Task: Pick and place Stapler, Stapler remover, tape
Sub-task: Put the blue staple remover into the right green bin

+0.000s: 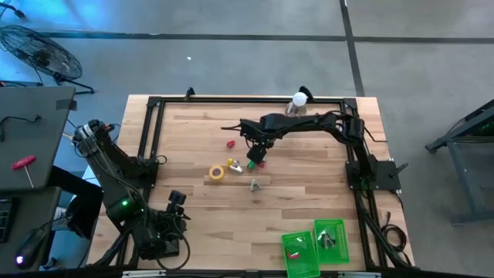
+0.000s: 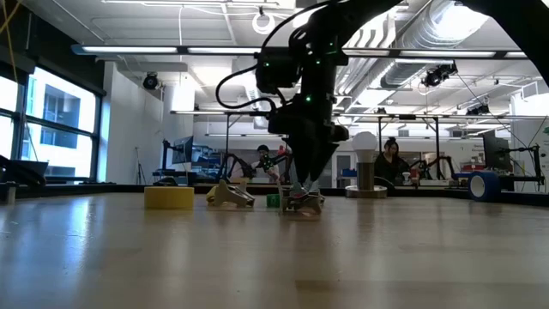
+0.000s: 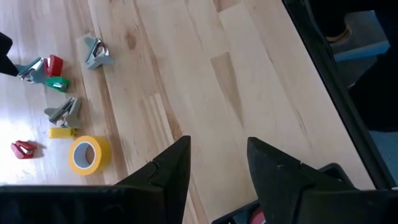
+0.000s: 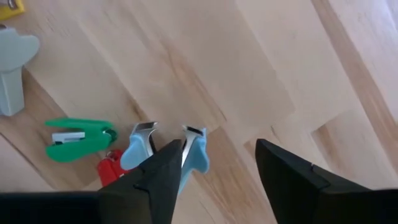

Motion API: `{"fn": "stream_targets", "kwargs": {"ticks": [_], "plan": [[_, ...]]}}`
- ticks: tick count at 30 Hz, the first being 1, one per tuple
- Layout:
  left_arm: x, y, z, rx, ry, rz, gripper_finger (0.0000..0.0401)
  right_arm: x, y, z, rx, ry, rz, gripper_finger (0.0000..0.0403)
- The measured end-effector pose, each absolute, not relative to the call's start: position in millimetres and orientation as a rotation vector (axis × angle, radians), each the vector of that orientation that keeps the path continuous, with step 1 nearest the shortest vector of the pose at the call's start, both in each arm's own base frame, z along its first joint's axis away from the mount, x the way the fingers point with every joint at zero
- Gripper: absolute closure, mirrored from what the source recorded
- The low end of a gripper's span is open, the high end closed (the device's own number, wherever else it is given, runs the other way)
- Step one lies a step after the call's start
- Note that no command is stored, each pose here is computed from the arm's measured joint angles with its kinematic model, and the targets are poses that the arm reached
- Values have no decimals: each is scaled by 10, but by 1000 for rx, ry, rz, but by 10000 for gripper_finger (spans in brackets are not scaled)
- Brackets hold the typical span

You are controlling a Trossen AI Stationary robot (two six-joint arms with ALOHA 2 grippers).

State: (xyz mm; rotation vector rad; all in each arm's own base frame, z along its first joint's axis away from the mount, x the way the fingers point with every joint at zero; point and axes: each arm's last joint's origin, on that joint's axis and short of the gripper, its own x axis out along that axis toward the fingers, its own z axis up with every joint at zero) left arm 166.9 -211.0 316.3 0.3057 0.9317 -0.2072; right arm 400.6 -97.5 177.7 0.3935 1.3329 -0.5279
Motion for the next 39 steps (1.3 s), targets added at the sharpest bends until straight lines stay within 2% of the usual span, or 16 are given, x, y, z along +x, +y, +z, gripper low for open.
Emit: {"fn": "stream_targets", "kwargs": {"ticks": [5, 30, 39], "plan": [[1670, -2111, 3164, 303, 930, -208, 249, 4002, -971, 1776, 403, 1336, -534, 227], [1672, -2113, 3166, 300, 927, -205, 249, 3979, -953, 1771, 447, 1365, -516, 231], [1672, -2113, 3166, 299, 927, -206, 249, 3979, -951, 1771, 455, 1364, -518, 250]]}}
